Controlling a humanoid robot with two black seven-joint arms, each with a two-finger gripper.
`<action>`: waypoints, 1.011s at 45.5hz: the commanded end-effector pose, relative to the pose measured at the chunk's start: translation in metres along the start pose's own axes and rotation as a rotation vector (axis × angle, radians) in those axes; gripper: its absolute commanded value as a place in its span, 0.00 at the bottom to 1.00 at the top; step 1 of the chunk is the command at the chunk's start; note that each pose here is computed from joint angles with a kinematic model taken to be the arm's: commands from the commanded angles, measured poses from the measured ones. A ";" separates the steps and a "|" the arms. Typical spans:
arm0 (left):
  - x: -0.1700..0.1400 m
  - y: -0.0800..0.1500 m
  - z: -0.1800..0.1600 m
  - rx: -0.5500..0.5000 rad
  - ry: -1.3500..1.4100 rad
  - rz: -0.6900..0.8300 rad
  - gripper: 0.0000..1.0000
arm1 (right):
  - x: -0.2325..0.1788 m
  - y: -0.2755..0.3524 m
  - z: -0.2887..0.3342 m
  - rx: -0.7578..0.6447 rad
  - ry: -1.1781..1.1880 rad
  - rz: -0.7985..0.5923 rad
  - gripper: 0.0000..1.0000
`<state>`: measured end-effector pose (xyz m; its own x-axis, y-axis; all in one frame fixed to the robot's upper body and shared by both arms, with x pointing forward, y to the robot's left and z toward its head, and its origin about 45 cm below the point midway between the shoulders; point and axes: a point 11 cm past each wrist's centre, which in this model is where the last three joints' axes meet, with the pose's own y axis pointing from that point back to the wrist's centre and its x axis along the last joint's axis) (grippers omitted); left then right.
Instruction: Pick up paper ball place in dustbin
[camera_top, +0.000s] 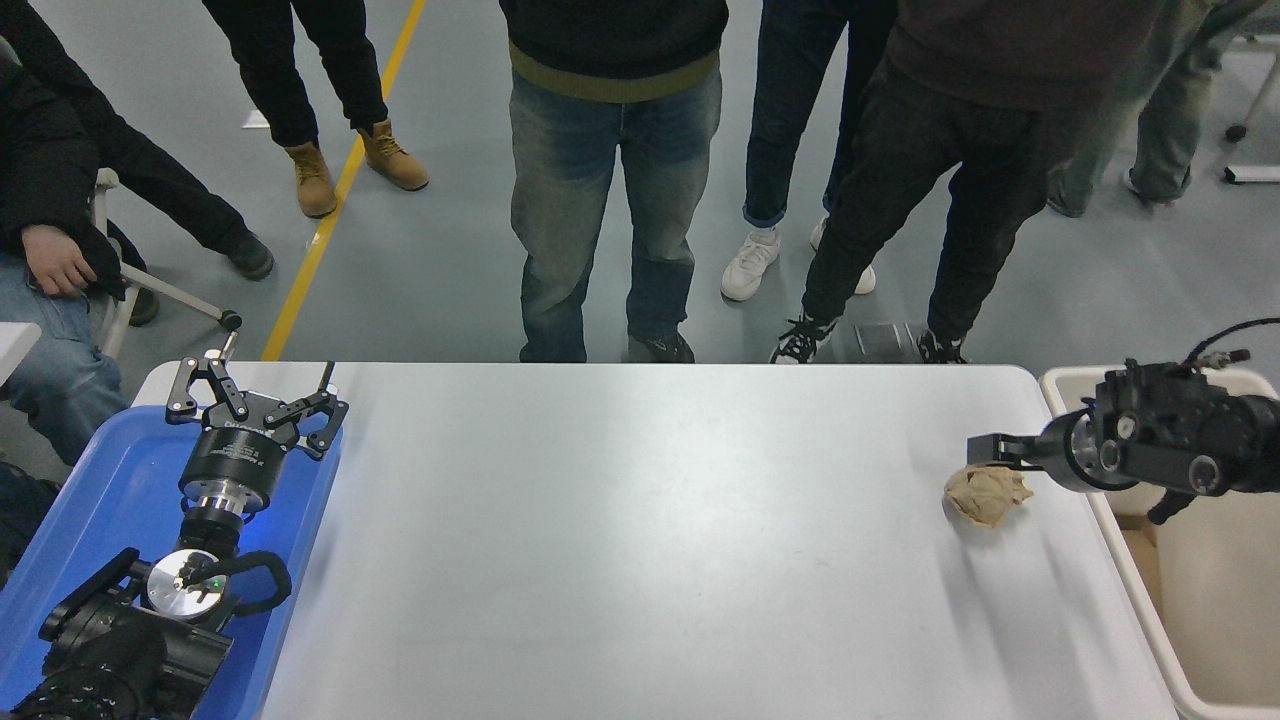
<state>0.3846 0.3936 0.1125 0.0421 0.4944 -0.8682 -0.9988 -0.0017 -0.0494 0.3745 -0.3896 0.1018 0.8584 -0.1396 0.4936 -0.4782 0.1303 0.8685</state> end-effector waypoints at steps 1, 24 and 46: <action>0.000 0.000 0.000 0.000 0.000 0.000 0.99 | -0.021 -0.020 -0.009 0.015 -0.062 0.029 1.00; 0.000 0.000 0.000 0.000 0.000 0.000 0.99 | -0.043 -0.036 -0.013 -0.001 -0.067 0.055 0.92; 0.000 0.000 0.000 0.000 0.000 0.000 0.99 | -0.033 -0.032 -0.011 0.005 -0.087 0.062 0.00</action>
<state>0.3846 0.3936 0.1125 0.0421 0.4944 -0.8682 -0.9988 -0.0018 -0.0494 0.3589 -0.3744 0.0497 0.8104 -0.2155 0.5449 -0.5278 0.1354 0.8385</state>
